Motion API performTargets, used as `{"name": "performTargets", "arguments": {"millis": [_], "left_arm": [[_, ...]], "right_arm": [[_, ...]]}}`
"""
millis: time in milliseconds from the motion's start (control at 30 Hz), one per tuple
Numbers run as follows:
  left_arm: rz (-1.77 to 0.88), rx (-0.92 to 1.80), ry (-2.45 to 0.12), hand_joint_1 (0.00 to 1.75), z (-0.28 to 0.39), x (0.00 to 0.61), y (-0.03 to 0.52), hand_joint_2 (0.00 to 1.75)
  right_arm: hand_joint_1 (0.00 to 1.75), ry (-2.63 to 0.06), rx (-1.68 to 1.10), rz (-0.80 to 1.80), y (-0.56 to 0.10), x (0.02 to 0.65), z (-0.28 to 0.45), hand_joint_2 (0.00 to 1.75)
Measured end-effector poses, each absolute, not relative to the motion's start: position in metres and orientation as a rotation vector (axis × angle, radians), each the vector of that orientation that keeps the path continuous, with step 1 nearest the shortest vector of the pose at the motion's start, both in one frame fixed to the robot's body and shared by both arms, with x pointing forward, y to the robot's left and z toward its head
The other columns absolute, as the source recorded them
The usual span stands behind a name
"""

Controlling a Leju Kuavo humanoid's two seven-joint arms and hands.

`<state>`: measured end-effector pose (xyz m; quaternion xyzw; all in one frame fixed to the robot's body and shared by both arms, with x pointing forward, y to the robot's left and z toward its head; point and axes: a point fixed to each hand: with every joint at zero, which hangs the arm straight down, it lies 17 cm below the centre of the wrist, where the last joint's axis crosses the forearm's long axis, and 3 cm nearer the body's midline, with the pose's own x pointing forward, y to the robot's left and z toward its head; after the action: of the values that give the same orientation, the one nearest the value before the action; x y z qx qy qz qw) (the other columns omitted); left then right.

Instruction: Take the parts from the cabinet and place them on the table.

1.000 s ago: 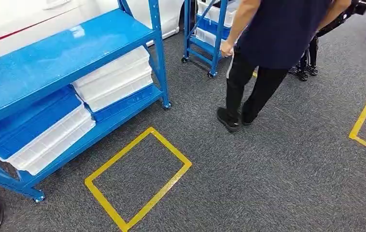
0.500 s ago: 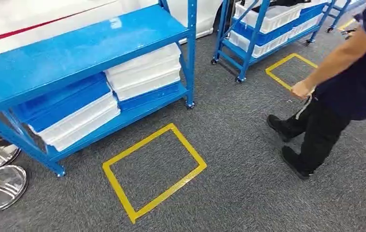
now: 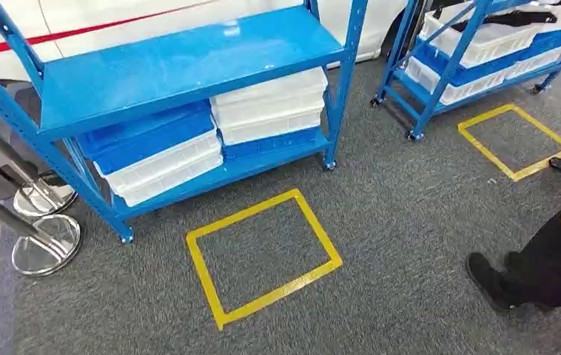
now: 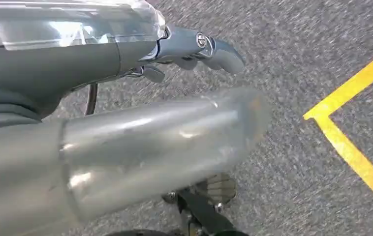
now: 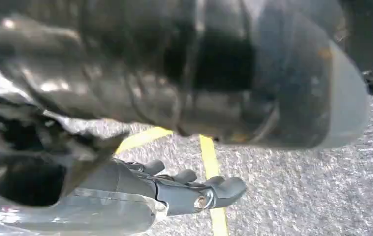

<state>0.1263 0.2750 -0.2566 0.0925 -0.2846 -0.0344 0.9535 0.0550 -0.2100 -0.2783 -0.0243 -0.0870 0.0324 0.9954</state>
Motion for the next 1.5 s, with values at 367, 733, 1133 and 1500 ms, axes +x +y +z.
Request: {"name": "performTargets", "arguments": {"millis": [367, 733, 1133, 1500], "left_arm": [[-0.069, 0.185, -0.580, 0.00, -0.257, 0.125, 0.274, 0.00], [-0.062, 0.170, -0.591, 0.00, -0.256, 0.125, 0.272, 0.00], [-0.061, 0.171, -0.595, 0.00, -0.255, 0.128, 0.271, 0.00], [-0.062, 0.176, -0.580, 0.00, -0.257, 0.121, 0.273, 0.00]], "right_arm": [[0.00, -0.174, -0.050, 0.077, -0.209, 0.052, -0.279, 0.00], [0.00, -0.185, -0.049, 0.042, -0.211, 0.058, -0.278, 0.00], [0.00, -0.175, -0.052, 0.040, -0.213, 0.049, -0.279, 0.00], [0.00, -0.181, -0.048, 0.038, -0.211, 0.052, -0.278, 0.00]]}}
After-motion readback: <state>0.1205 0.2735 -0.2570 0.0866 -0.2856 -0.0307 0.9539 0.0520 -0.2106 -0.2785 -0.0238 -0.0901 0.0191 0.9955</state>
